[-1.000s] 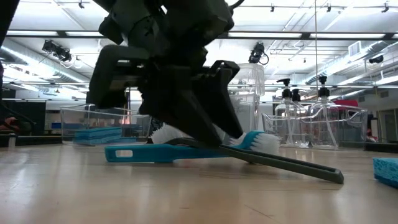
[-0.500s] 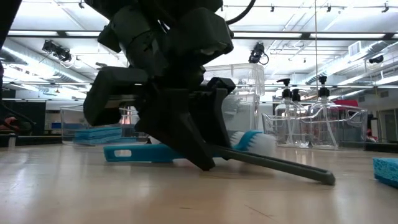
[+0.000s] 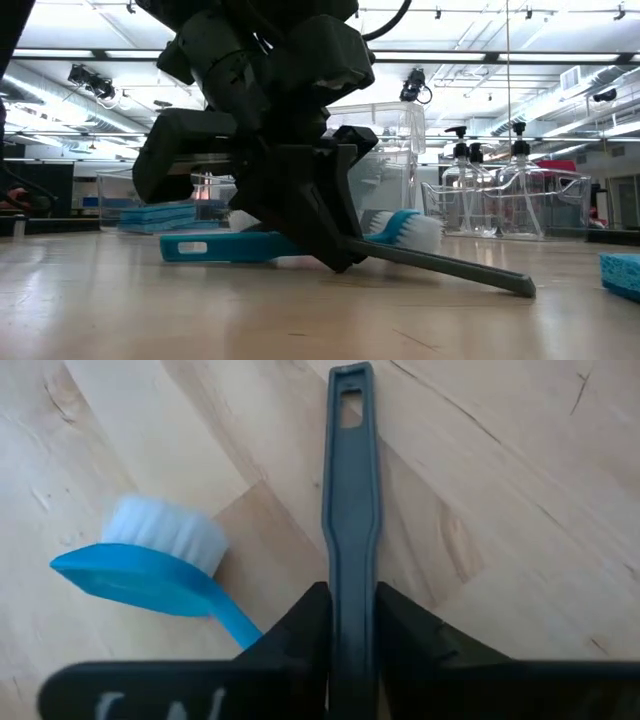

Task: Pick & Place Kitchen Sink Supplies
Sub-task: Put the gray dish brush into the transparent container

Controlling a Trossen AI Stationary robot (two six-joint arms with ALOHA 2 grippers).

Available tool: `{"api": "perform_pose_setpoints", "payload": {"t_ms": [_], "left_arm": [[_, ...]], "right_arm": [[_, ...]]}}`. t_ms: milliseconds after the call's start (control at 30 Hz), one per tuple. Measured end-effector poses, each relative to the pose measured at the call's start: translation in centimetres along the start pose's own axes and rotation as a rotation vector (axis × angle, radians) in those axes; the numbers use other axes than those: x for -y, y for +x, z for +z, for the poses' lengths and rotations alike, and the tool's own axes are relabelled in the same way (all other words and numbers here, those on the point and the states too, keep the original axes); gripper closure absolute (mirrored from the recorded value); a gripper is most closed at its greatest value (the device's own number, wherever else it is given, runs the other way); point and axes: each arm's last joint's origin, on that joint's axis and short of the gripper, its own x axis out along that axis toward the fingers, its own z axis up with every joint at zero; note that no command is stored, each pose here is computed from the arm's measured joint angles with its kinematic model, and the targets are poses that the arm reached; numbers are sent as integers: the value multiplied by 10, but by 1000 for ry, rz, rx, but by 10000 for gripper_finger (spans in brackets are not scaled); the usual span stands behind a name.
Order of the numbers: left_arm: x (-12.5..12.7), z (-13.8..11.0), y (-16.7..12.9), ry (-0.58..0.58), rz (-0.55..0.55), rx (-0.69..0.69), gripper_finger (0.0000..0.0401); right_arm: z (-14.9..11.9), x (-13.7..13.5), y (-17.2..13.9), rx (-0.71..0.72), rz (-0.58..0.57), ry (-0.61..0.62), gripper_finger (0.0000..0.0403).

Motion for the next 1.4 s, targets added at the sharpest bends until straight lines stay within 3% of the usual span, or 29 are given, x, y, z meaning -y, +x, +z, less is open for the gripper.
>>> {"api": "perform_pose_setpoints", "payload": {"t_ms": [400,700,1133,1400], "left_arm": [[-4,11,-18,-33,14,41,335],[-12,33,-62,-96,48,147,331],[-34,53,-156,-201,275,288,333],[-56,51,-196,-389,416,377,334]], "right_arm": [[0,0,0,0,0,0,147],[0,0,0,4,2,-29,147],[5,-1,0,50,-15,-80,147],[9,-1,0,98,-34,-89,147]]}}
